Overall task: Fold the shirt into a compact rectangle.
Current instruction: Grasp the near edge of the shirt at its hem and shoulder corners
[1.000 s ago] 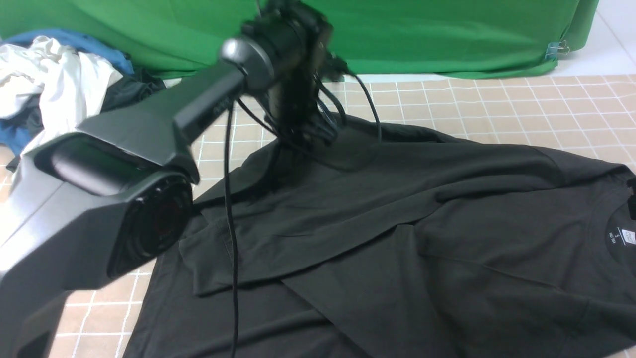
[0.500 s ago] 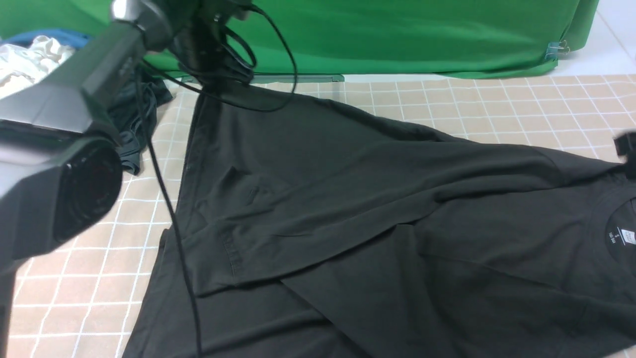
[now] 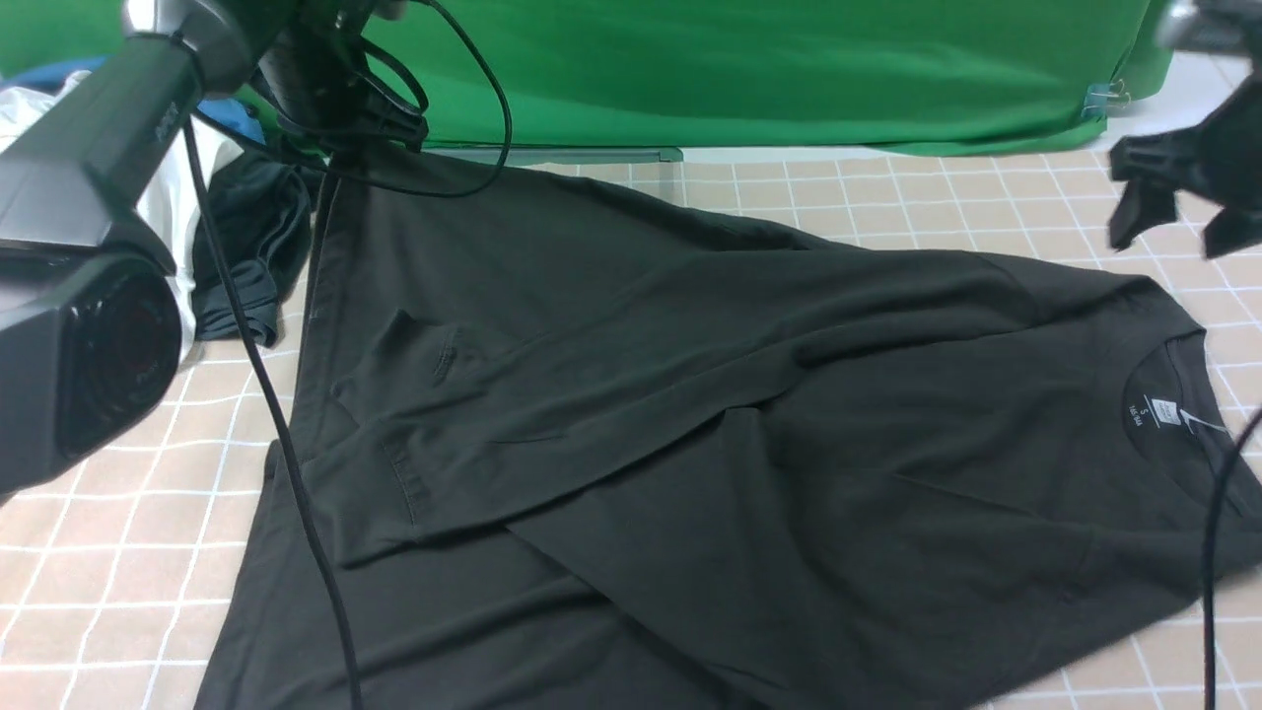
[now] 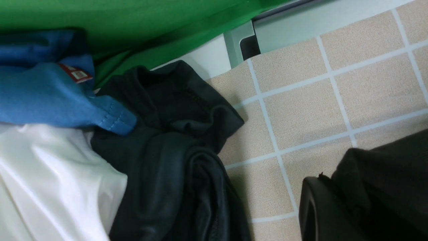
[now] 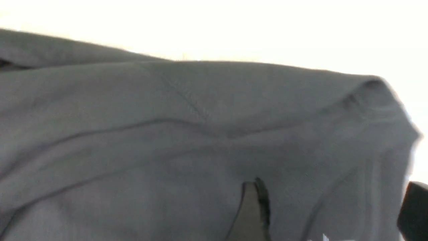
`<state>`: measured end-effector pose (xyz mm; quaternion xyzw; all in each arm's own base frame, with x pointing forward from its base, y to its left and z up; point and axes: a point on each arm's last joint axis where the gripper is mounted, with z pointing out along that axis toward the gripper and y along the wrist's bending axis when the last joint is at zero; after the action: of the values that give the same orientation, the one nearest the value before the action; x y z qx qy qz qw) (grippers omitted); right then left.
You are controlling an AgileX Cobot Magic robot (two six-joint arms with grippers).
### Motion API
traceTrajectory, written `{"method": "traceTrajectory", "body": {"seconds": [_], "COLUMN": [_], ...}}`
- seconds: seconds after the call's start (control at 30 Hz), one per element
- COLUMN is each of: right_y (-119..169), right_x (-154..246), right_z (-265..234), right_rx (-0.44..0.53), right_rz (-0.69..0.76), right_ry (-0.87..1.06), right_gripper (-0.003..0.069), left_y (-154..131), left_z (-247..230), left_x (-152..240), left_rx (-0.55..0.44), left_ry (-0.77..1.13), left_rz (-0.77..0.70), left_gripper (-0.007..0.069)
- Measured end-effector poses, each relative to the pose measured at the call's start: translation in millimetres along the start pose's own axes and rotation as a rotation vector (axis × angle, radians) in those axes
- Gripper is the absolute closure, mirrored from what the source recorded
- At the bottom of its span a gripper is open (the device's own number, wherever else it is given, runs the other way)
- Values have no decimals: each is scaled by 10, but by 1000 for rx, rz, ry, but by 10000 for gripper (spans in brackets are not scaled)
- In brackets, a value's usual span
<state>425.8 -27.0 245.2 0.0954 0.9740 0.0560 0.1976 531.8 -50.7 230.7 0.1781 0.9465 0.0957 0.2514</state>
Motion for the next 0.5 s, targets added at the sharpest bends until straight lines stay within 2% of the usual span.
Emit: {"method": "traceTrajectory", "body": {"seconds": [0.27,0.5], "right_y": [-30,-62], "right_x": [-47,-88], "right_z": [657,895], "right_rx": [-39,-57], "right_rz": [82,150], "right_ry": [110,64], "right_gripper": [84,84], "left_y": [-15,-14], "left_z": [1,2], "left_x": [-7,-6], "left_rx": [22,29], "left_ry": [-9,-10], "left_rz": [-13,-20], "left_gripper": [592,592]}}
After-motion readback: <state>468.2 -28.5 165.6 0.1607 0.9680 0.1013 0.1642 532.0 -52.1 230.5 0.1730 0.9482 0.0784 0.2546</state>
